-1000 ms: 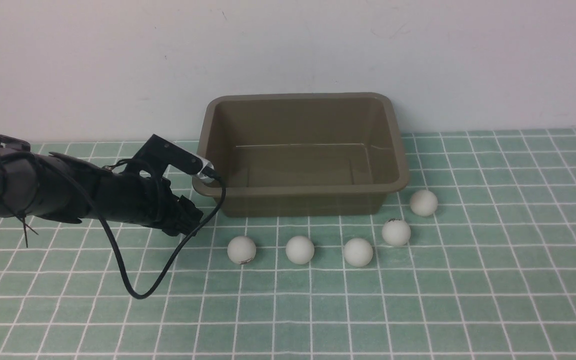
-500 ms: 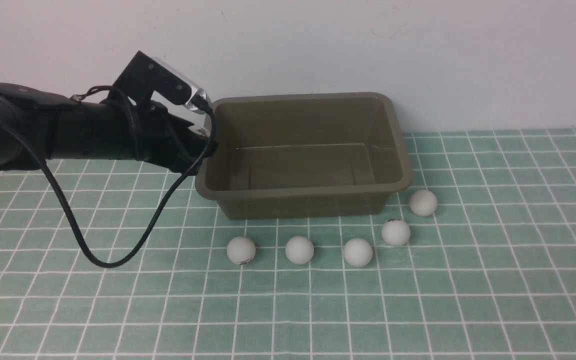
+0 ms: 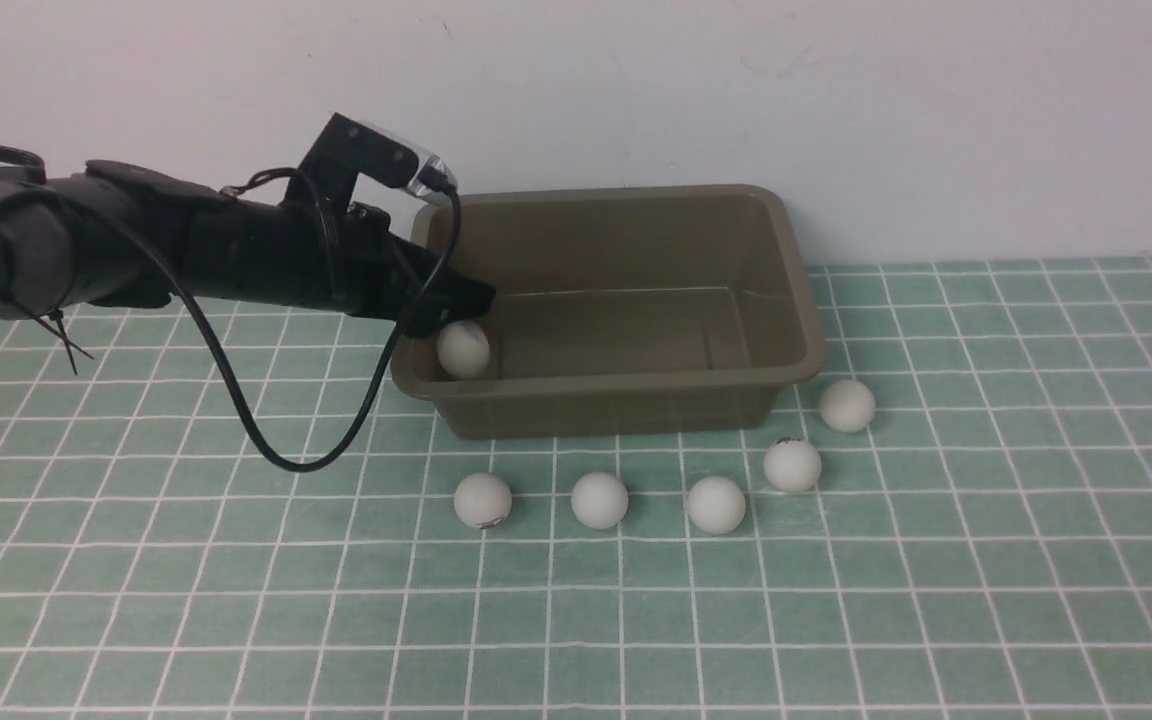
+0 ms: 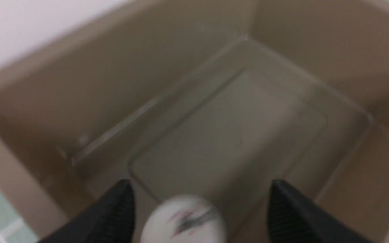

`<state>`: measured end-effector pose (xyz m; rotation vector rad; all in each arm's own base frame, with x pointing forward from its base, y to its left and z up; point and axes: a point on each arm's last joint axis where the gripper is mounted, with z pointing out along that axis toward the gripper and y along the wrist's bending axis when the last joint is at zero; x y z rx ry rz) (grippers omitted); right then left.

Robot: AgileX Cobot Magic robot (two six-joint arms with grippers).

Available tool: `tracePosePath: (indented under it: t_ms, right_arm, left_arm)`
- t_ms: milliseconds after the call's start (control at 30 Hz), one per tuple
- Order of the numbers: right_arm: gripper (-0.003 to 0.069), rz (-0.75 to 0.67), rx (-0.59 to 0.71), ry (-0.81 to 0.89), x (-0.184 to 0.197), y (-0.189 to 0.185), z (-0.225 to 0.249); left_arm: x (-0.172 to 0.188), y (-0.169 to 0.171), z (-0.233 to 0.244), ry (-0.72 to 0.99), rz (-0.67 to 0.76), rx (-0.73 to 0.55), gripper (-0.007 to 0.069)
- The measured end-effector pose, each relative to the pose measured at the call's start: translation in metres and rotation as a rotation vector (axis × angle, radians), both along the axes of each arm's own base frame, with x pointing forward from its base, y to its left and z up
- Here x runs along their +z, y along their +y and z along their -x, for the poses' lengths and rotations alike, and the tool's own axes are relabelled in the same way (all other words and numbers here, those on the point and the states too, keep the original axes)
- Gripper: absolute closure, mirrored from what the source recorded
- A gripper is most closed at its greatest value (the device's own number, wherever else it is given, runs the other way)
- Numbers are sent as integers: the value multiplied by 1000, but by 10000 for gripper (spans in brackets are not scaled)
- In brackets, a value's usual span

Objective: Put the table tennis balls in the box on the green coffee tablecloth.
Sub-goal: 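Drop the ball into the bin, then reach for and grasp a ping pong ball on the table beside the basket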

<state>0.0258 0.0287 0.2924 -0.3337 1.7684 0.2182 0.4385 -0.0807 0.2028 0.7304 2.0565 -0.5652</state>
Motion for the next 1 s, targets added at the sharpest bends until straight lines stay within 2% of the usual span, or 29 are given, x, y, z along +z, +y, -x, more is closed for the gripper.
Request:
tracePosePath:
  t_ms: [100,267,467,533,667,733,800,1000]
  right_arm:
    - [165,8,-4,0,0,0,0]
    - [165,10,-6,-3,0,-1,0]
    - [165,13,-22,-22,1,-2,-1]
    - [165,23,-23,-23,1,-2,-1]
    - [165,32,-29,-25,1,-3,-1]
    - [165,36,-29,-25,1,-3,-1]
    - [165,45,-34,-26,1,-4,-1]
    - [165,53,-38,-26,1,-4,-2]
  left_arm:
    - [6,2,6,46,-43,0,95]
    - [46,8,29,79,-123,-16,130]
    - [123,17,72,35,-132,46,261]
    - [158,19,98,20,-100,88,340]
    - [187,21,133,59,-76,108,446]
    - [192,21,154,149,-87,80,521]
    - [186,20,162,242,-89,56,557]
    - [155,15,171,412,-115,15,579]
